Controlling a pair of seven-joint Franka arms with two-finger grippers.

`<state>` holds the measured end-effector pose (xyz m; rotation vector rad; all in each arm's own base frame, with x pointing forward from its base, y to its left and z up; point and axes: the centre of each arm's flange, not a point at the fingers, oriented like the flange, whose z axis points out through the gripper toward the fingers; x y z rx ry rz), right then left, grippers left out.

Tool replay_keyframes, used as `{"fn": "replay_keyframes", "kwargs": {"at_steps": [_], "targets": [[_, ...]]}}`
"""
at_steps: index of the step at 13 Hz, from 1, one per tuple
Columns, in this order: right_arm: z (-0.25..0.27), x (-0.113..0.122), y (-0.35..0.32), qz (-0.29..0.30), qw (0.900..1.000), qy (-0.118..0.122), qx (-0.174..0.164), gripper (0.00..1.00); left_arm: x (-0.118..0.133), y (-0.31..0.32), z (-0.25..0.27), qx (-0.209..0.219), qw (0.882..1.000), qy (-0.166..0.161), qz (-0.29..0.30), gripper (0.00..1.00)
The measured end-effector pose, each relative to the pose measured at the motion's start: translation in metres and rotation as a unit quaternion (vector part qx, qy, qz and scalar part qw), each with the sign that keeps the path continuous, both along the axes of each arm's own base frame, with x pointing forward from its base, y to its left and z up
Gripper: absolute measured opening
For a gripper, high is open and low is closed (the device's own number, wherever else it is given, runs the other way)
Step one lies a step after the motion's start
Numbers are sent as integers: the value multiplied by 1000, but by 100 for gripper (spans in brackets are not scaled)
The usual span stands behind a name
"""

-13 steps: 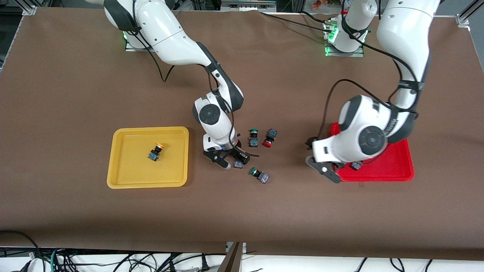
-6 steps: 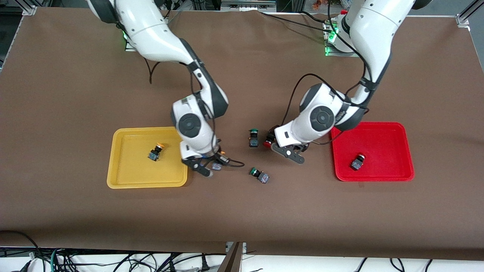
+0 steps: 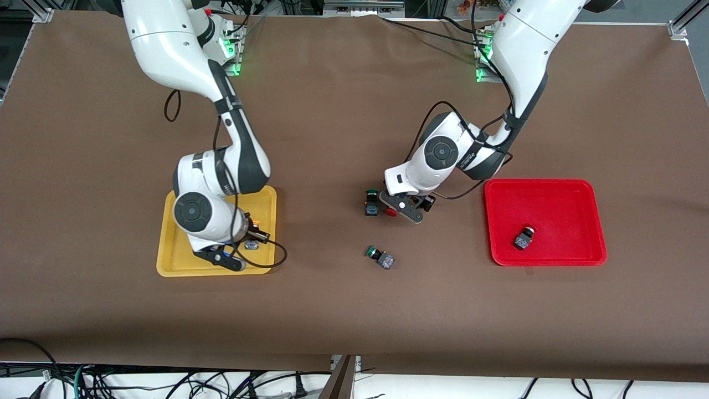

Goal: Place red and yellow buttons in trays
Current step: 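Grasp a red button with the left gripper while the right gripper carries, then release the orange button in the yellow tray while the left gripper lifts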

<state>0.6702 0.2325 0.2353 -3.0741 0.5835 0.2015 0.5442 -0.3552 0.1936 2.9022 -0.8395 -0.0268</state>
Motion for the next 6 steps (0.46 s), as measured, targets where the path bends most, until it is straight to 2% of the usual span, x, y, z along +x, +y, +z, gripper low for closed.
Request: {"fn": "replay_keyframes", "kwargs": {"at_steps": [1,2,4,5,6], "targets": [[-14,-7,-5,-11,1000,3,8,45,0,0,-7,-3,1000,-4,-1,100],[-25,-13,-9,-18,1000,0,11,51,0,-1,-12,-8,1000,-7,-1,100],[-31,-20,-11,-21,1000,-4,11,70,-1,-3,-21,-13,1000,-12,-11,99],[-22,-19,-10,-21,1000,-9,15,84,-2,-4,-24,-15,999,-16,-25,93],[-7,-17,-9,-21,999,-17,20,93,-2,-5,-24,-17,999,-19,-43,84]]}}
